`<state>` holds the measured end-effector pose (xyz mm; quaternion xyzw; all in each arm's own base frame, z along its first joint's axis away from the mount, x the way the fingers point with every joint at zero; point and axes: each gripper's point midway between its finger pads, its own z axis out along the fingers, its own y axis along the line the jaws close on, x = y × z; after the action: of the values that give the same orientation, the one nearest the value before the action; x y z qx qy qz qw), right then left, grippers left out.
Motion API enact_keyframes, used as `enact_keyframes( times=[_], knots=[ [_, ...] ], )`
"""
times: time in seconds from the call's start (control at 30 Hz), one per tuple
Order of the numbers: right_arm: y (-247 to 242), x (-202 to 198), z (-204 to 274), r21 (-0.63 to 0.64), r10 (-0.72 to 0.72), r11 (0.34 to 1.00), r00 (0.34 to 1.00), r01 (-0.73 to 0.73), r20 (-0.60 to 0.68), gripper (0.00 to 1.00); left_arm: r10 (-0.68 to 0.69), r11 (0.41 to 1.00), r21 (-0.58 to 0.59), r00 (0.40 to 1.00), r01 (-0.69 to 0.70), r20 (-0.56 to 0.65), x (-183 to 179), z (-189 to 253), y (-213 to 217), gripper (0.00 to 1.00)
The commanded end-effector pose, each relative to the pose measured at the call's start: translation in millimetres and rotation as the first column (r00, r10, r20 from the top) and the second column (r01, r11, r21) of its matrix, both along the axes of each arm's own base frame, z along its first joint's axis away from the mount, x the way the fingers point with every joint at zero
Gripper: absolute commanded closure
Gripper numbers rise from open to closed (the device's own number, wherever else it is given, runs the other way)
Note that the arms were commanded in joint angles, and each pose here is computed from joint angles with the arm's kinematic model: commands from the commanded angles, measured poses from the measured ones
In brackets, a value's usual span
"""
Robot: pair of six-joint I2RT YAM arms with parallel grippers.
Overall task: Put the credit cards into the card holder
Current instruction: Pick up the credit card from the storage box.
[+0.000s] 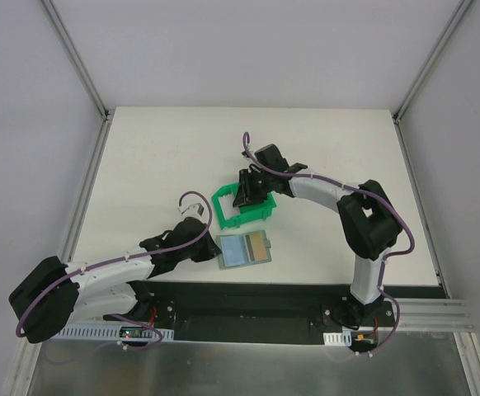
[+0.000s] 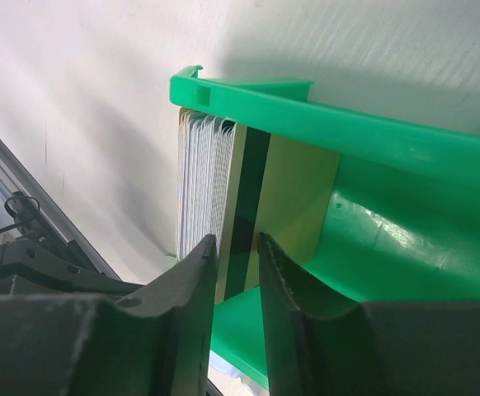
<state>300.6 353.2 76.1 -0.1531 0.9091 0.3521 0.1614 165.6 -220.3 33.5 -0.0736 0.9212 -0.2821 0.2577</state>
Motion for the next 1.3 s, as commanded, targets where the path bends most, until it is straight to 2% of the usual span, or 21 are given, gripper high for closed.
enact_keyframes(
  times=[0.0,0.47,0.7,0.93,1.17,1.27],
  knots=[
    [5.9,8.2,28.3,0.060,-0.004,0.998,0.998,0.000,0.059,0.75,0.020,1.000,-0.010,0.999,-0.019,0.035,9.7,10.5,-0.6,1.00],
    [-23.0,27.1,34.0,-0.063,-0.098,0.992,0.977,0.112,0.192,0.99,0.020,1.000,-0.007,0.999,-0.020,0.029,8.2,8.1,0.4,1.00],
    [-43.3,38.4,66.4,-0.085,-0.144,0.980,0.939,0.179,0.312,1.00,0.026,1.000,-0.007,0.999,-0.026,0.032,8.1,6.3,2.1,1.00],
    [-65.4,27.4,108.2,0.006,-0.200,0.977,0.912,0.211,0.358,1.00,0.037,0.999,-0.006,0.999,-0.036,0.025,5.0,1.8,6.4,1.00],
    [-75.0,-22.2,115.7,0.189,-0.267,0.957,0.919,0.219,0.291,1.00,0.046,0.999,0.013,0.999,-0.046,0.019,5.9,-3.2,8.6,1.00],
    [-80.9,-49.6,108.4,0.223,-0.276,0.950,0.926,0.220,0.259,1.00,0.047,0.999,0.020,0.999,-0.047,0.008,5.5,-5.7,7.9,1.00]
  ],
)
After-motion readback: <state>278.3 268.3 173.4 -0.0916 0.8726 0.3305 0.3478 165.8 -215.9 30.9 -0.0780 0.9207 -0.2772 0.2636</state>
